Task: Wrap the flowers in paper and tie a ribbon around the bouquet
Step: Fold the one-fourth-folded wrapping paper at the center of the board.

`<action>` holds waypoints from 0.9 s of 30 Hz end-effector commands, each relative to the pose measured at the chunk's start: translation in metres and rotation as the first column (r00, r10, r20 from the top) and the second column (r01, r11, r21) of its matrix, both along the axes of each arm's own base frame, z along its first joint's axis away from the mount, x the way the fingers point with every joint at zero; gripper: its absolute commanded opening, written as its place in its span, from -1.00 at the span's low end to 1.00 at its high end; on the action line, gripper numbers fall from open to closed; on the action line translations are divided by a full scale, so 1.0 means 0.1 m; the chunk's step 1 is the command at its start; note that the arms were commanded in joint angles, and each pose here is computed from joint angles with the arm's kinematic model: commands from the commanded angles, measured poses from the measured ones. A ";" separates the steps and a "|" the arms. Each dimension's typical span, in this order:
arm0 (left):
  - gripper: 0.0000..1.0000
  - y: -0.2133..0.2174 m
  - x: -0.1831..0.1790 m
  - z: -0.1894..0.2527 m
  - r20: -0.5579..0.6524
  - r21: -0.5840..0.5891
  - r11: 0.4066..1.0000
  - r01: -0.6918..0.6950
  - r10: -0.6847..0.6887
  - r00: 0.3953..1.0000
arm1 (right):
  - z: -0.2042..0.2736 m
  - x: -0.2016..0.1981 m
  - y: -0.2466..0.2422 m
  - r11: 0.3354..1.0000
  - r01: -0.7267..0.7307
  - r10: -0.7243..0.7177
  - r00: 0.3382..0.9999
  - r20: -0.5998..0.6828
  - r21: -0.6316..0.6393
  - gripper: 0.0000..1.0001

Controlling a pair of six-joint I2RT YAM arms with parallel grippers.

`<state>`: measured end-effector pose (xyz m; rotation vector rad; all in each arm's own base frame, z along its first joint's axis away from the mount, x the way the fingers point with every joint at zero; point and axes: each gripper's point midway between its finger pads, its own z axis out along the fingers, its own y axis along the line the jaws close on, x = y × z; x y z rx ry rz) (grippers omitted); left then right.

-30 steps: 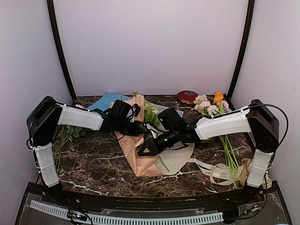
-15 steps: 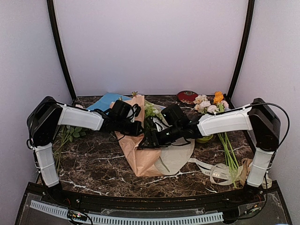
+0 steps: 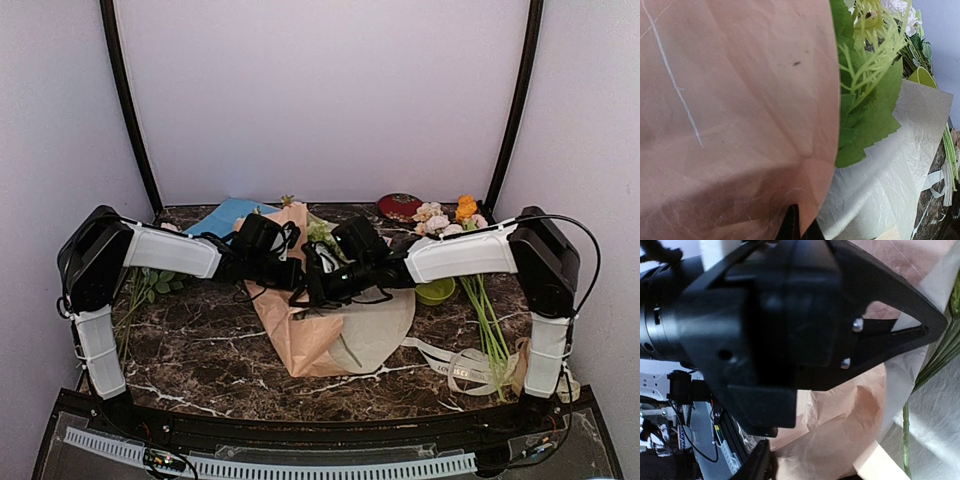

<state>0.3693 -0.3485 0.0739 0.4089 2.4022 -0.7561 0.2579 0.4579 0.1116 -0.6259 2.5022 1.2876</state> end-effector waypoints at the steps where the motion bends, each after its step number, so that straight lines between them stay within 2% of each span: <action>1: -1.00 -0.05 0.03 0.10 0.036 0.006 1.000 0.013 -0.013 0.999 | 0.00 0.07 -0.06 1.000 0.013 -0.013 1.000 0.008 0.004 -0.55; 3: -1.00 -0.05 0.04 0.12 0.046 0.014 1.000 0.012 -0.013 0.999 | -0.03 0.07 -0.12 1.000 0.023 -0.023 1.000 0.011 -0.009 -0.80; 6: -1.00 -0.03 0.07 0.14 0.064 0.031 0.999 0.010 -0.012 0.998 | -0.12 0.05 -0.21 0.999 0.026 -0.026 1.000 0.007 -0.035 -1.00; 15: -1.00 -0.02 0.15 0.32 0.134 0.057 0.998 0.015 -0.023 0.991 | -0.31 0.00 -0.40 0.997 0.026 -0.026 1.000 0.004 -0.075 -1.00; 19: -0.30 -0.03 0.07 0.67 0.239 0.046 0.997 0.060 -0.069 0.969 | -0.34 0.04 -0.37 0.998 0.008 -0.007 1.000 0.008 -0.059 -1.00; 21: -0.12 -0.04 -0.06 0.96 0.366 0.082 0.991 0.106 -0.128 0.922 | -0.32 0.06 -0.34 0.999 -0.003 0.004 1.000 0.021 -0.055 -1.00; 23: -0.06 -0.07 -0.29 1.22 0.482 0.148 0.975 0.167 -0.219 0.848 | -0.30 0.08 -0.32 0.998 -0.011 0.013 1.000 0.028 -0.054 -1.00; 25: -0.11 -0.14 -0.62 1.29 0.544 0.230 0.940 0.251 -0.338 0.768 | -0.30 0.08 -0.30 0.998 -0.026 0.028 0.999 0.030 -0.052 -1.00; 27: -0.22 -0.24 -1.03 1.27 0.557 0.289 0.879 0.378 -0.476 0.681 | -0.30 0.08 -0.27 0.998 -0.045 0.047 0.998 0.030 -0.049 -1.00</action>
